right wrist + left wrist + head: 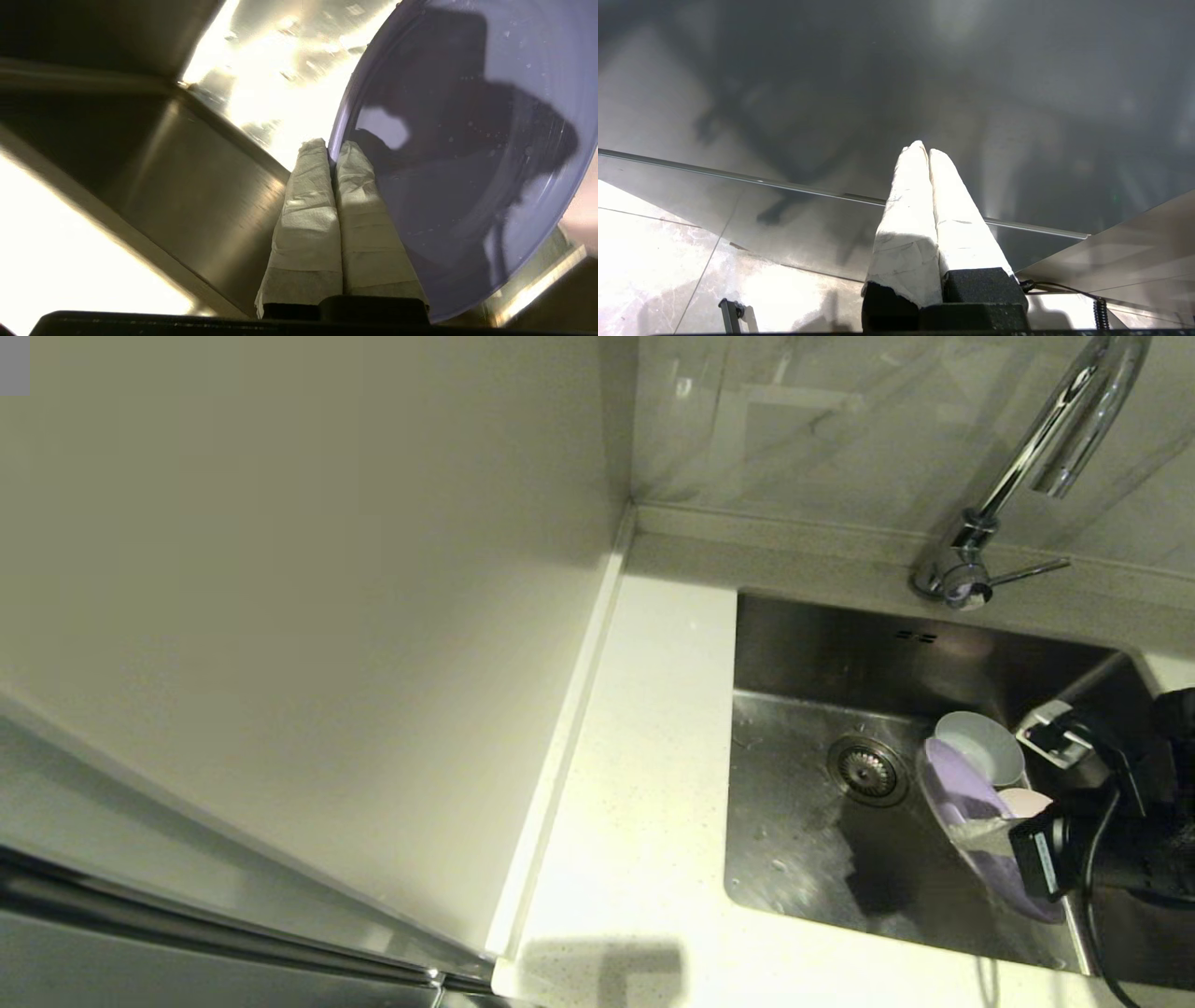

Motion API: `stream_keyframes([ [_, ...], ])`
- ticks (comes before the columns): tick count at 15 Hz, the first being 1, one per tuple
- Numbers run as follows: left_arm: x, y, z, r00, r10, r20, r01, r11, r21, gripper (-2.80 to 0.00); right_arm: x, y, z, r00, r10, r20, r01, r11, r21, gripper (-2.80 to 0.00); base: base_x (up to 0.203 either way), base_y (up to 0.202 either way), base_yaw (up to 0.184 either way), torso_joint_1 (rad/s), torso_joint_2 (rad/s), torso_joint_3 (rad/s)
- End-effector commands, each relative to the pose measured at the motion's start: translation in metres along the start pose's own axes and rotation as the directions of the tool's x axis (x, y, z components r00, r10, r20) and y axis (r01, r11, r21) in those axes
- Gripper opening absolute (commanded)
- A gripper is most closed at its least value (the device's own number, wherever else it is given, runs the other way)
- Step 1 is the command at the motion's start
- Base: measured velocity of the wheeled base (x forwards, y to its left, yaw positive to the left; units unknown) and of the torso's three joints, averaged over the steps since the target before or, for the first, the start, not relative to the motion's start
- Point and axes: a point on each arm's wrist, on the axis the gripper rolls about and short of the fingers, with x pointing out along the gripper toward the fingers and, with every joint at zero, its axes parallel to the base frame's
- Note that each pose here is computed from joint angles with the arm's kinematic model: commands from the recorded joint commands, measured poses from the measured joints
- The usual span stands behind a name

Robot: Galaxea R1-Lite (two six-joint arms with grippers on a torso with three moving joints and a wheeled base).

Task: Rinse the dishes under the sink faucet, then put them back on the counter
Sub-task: Put a plate into the sink

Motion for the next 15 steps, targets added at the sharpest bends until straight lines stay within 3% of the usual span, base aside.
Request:
stream_keyframes([
  [1, 0.0, 0.0, -0.001, 1.0, 0.001, -0.003, -0.001, 1.0, 0.0, -2.8, 0.007, 0.01, 0.008, 0.999, 0.046, 0.006, -0.046, 0.998, -0.041, -2.8, 0.0, 0.0, 0.0, 0.0, 0.0, 0.0],
  [8, 0.0, 0.0, -0.001, 1.0, -0.001, -0.003, 0.001, 1.0, 0.0, -2.8, 0.042, 0.003, 0.01, 0.994, 0.082, -0.073, -0.082, 0.997, 0.005, -2.8, 0.0, 0.0, 0.0, 0.0, 0.0, 0.0],
  [15, 0.0, 0.0, -0.001, 1.0, -0.001, -0.003, 0.001, 1.0, 0.0, -2.8, 0.103, -0.023, -0.004, 0.977, 0.092, -0.194, -0.053, 0.979, 0.196, -2.8, 0.0, 0.0, 0.0, 0.0, 0.0, 0.0],
])
